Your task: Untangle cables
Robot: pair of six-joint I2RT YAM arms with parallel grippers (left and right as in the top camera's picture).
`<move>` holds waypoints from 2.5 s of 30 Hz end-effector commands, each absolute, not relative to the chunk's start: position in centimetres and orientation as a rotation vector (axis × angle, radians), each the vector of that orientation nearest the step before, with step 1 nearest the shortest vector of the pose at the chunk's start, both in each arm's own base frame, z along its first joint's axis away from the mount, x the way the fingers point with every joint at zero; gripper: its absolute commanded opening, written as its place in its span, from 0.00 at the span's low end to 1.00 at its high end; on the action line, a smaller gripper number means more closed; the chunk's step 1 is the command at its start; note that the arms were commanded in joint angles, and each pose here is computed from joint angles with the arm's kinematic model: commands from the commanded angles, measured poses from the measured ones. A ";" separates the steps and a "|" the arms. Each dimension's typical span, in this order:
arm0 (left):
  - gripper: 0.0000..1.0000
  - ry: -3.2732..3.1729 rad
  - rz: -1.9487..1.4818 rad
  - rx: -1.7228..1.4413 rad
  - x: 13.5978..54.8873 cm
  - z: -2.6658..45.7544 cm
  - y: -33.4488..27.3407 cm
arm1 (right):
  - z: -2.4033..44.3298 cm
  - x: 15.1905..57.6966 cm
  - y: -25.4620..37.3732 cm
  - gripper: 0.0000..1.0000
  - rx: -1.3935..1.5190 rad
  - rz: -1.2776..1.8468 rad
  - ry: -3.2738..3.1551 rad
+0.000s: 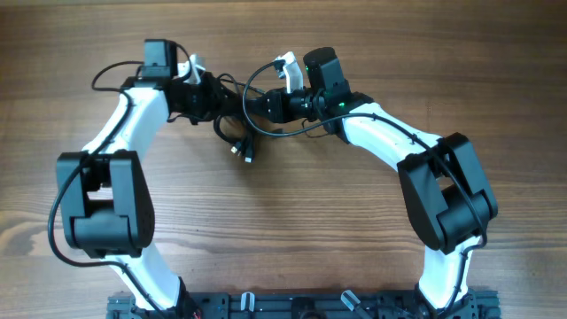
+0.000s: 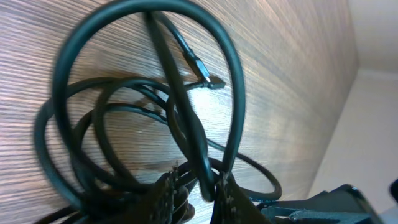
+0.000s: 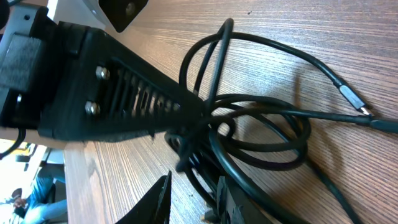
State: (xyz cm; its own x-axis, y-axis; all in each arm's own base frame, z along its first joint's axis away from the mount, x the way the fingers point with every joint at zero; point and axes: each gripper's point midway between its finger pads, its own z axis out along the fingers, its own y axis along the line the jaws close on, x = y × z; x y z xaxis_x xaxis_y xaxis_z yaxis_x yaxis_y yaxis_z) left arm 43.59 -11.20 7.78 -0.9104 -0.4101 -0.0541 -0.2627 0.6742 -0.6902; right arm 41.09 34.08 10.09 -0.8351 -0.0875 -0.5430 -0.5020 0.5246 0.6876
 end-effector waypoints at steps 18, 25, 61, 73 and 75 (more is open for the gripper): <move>0.20 2.664 -1.085 -0.353 43.3 9.0 -12.5 | 9.3 40.7 34.0 0.30 -0.431 1.263 2.376; 0.17 2.653 -1.116 -0.354 43.3 9.3 -12.4 | 8.7 41.0 33.3 0.31 -0.339 1.247 2.430; 0.25 2.581 -1.226 -0.045 42.5 10.8 -14.3 | 6.5 41.6 31.4 0.38 -0.112 1.119 2.558; 0.21 2.670 -1.019 -0.075 42.5 8.8 -13.7 | 6.6 41.6 31.5 0.38 -0.117 1.119 2.556; 0.20 2.677 -1.007 -0.060 42.3 8.7 -14.1 | 6.6 41.6 31.5 0.38 -0.117 1.119 2.556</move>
State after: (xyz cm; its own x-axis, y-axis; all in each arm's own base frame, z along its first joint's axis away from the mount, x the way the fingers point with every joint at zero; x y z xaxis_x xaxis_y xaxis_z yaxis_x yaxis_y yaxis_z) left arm 42.32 -13.75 8.23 -0.9659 -0.1708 -0.1948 0.0132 0.7186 -0.6953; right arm 41.30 31.82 7.00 -0.9361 0.0509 -0.3479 -0.2248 0.6742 0.7035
